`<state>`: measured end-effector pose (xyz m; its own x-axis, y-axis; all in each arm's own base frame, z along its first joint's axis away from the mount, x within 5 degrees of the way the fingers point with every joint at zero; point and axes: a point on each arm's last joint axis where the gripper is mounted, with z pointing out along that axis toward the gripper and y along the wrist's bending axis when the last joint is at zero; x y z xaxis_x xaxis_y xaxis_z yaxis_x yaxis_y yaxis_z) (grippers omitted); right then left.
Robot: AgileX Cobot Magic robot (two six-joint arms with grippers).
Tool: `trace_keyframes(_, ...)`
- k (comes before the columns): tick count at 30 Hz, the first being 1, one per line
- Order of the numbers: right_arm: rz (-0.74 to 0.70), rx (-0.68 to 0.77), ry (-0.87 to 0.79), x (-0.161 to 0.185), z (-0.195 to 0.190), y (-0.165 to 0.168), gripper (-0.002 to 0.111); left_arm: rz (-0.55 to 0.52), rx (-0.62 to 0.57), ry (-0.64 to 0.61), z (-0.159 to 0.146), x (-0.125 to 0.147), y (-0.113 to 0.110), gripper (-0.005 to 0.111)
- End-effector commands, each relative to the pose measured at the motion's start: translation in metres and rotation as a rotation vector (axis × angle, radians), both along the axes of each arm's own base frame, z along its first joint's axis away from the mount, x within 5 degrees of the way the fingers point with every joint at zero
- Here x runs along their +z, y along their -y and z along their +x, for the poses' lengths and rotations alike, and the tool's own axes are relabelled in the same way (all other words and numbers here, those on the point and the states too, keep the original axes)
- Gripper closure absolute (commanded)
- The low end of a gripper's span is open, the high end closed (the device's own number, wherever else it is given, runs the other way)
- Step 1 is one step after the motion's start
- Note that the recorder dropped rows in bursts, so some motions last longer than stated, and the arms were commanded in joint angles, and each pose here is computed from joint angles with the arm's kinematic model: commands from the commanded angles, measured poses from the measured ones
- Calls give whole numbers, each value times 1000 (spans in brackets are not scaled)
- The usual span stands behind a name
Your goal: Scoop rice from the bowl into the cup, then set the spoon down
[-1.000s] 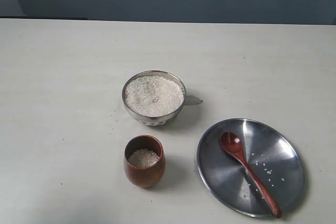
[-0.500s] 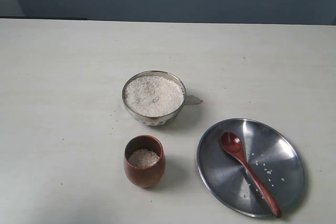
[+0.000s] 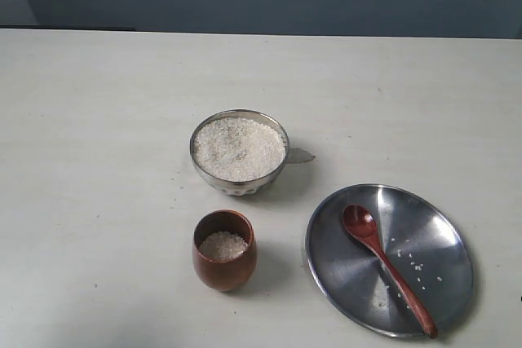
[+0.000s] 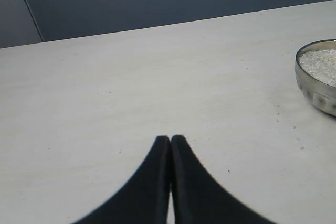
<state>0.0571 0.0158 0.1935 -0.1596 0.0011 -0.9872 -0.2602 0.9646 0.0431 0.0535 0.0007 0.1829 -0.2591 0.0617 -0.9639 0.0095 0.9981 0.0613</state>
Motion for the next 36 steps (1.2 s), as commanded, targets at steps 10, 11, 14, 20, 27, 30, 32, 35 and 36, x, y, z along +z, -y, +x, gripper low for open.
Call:
trace_keyframes(10, -21, -232, -97, -10, 0, 14, 108, 3, -2, 14, 0, 0, 0, 106)
trace_keyframes(11, -20, -253, -102, -10, 0, 15, 108, 3, -2, 14, 0, 0, 0, 106)
trace_keyframes(14, -18, -306, -103, -10, 0, 18, 108, 3, -2, 14, 0, 0, 0, 106)
trace_keyframes(20, -13, -395, -79, -9, -2, 23, 108, 3, -2, 14, 0, 0, 0, 106)
trace_keyframes(27, -17, -485, -77, -9, -4, 28, 108, 3, -2, 14, 0, 0, 0, 106)
trace_keyframes(30, -17, -501, -85, -10, -5, 29, 108, 3, -2, 14, 0, 0, 0, 106)
trace_keyframes(32, -17, -506, -88, -10, -5, 29, 108, 3, -2, 14, 0, 0, 0, 106)
trace_keyframes(35, -22, -507, -121, -13, -6, 29, 108, 3, -2, 14, 0, 0, 0, 106)
trace_keyframes(36, -22, -507, -121, -13, -6, 29, 108, 3, -2, 14, 0, 0, 0, 106)
